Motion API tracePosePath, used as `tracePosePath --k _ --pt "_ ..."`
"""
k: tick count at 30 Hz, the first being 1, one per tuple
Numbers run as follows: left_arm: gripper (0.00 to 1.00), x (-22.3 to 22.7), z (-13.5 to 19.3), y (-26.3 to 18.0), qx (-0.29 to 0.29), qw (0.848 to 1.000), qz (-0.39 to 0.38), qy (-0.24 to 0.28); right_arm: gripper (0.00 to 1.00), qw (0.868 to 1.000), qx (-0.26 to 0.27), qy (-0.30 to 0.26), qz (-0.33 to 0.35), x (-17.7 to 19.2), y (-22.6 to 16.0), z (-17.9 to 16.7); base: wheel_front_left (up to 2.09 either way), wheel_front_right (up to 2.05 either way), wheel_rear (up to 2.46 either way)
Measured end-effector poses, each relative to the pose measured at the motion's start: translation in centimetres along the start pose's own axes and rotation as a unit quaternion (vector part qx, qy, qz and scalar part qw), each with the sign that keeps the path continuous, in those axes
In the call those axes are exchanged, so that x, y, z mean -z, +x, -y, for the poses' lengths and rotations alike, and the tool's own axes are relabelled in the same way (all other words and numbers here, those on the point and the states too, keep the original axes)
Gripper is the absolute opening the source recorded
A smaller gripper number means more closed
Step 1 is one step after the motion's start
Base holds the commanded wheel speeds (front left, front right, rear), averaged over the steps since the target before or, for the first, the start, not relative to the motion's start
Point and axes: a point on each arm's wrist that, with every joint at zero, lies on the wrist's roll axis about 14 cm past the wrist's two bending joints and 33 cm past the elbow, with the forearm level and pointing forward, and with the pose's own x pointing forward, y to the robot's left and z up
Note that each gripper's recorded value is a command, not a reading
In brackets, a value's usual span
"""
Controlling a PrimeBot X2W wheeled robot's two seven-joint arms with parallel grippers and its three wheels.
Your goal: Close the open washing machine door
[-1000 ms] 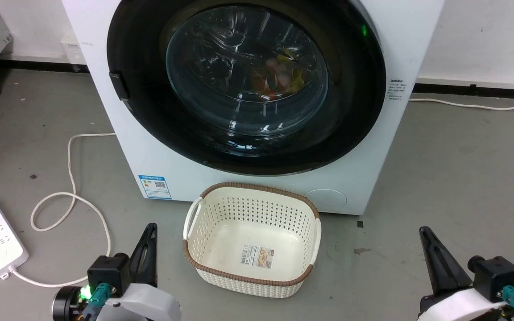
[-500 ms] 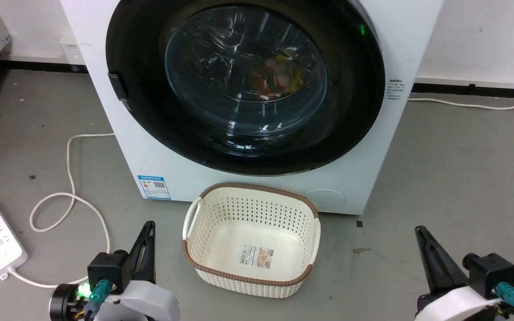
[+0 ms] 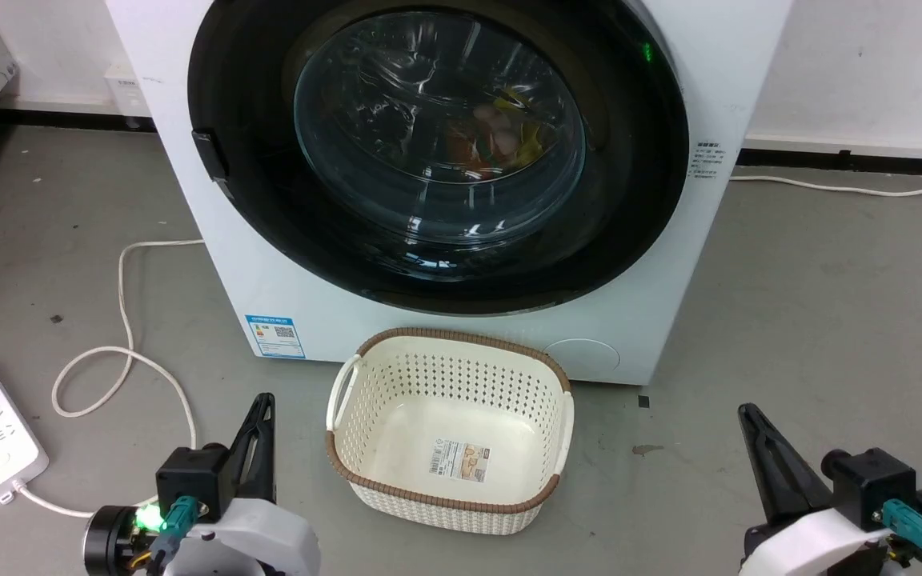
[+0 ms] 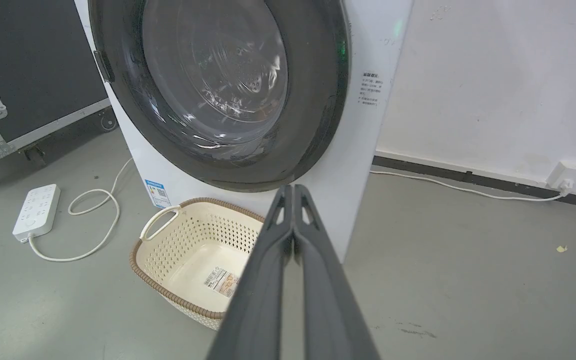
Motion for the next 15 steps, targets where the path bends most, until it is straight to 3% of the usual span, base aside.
tracePosePath --k 15 --pt "0.00 -0.42 -0.22 0.06 -0.007 1.000 -0.001 0.010 0.00 1.000 -0.005 -0.010 -0.009 -0.06 0.15 -0.31 0.00 0.00 0.00"
